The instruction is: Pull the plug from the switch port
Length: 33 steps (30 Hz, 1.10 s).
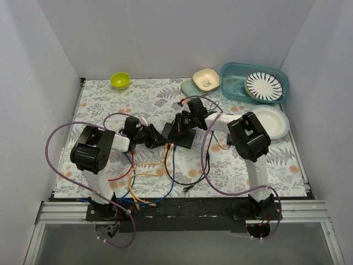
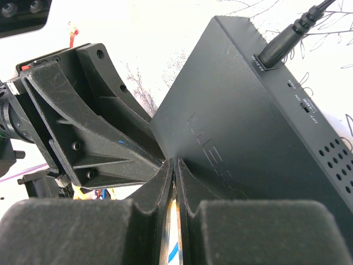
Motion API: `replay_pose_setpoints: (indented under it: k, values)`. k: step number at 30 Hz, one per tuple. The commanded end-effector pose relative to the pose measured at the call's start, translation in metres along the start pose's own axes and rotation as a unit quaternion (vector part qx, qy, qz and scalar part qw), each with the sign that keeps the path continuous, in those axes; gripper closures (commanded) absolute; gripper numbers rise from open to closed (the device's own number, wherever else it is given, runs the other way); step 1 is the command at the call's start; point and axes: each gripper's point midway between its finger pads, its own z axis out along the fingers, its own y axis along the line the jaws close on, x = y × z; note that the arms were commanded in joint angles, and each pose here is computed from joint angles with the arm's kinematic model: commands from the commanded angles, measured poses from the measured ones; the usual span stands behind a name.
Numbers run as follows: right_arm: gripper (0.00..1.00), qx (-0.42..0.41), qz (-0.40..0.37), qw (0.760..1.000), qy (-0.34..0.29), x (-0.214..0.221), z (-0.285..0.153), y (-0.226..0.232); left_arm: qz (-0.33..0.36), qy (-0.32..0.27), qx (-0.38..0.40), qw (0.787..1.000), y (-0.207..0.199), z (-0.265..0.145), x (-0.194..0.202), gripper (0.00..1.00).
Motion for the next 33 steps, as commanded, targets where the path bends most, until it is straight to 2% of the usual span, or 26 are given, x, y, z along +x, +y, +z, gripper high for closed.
replay_pose_setpoints:
  k: [1, 3, 5, 6, 10, 13, 18, 23, 27, 33]
  values:
    - [0.87, 0.1, 0.039, 0.994, 0.032, 0.03, 0.009, -0.063, -0.037, 0.059, -0.105, 0.992, 0.056, -0.005, 0.048, 0.85]
    - [0.87, 0.1, 0.04, 0.994, 0.034, 0.031, 0.01, -0.063, -0.035, 0.059, -0.105, 0.992, 0.055, -0.006, 0.047, 0.84]
    - [0.87, 0.1, 0.04, 0.994, 0.034, 0.031, 0.01, -0.063, -0.032, 0.067, -0.102, 0.992, 0.054, -0.007, 0.049, 0.64]
    - [0.87, 0.099, 0.04, 0.994, 0.034, 0.032, 0.009, -0.063, -0.032, 0.07, -0.105, 0.992, 0.054, -0.008, 0.05, 0.6]
    - [0.87, 0.099, 0.039, 0.994, 0.033, 0.031, 0.009, -0.063, -0.025, 0.078, -0.114, 0.99, 0.057, -0.012, 0.054, 0.58]
    - [0.87, 0.098, 0.039, 0.994, 0.032, 0.031, 0.009, -0.063, -0.028, 0.083, -0.121, 0.989, 0.061, -0.011, 0.056, 0.62]
    - [0.87, 0.097, 0.039, 0.994, 0.031, 0.03, 0.009, -0.063, -0.034, 0.084, -0.124, 0.988, 0.064, -0.009, 0.057, 0.79]
    - [0.87, 0.097, 0.039, 0.994, 0.034, 0.033, 0.008, -0.063, -0.035, 0.081, -0.124, 0.988, 0.064, -0.008, 0.054, 0.87]
    - [0.87, 0.095, 0.04, 0.994, 0.033, 0.033, 0.008, -0.063, -0.033, 0.079, -0.12, 0.989, 0.061, -0.007, 0.052, 0.99]
    - [0.87, 0.093, 0.039, 0.994, 0.031, 0.03, 0.007, -0.061, -0.031, 0.098, -0.125, 0.987, 0.062, -0.018, 0.065, 1.0]
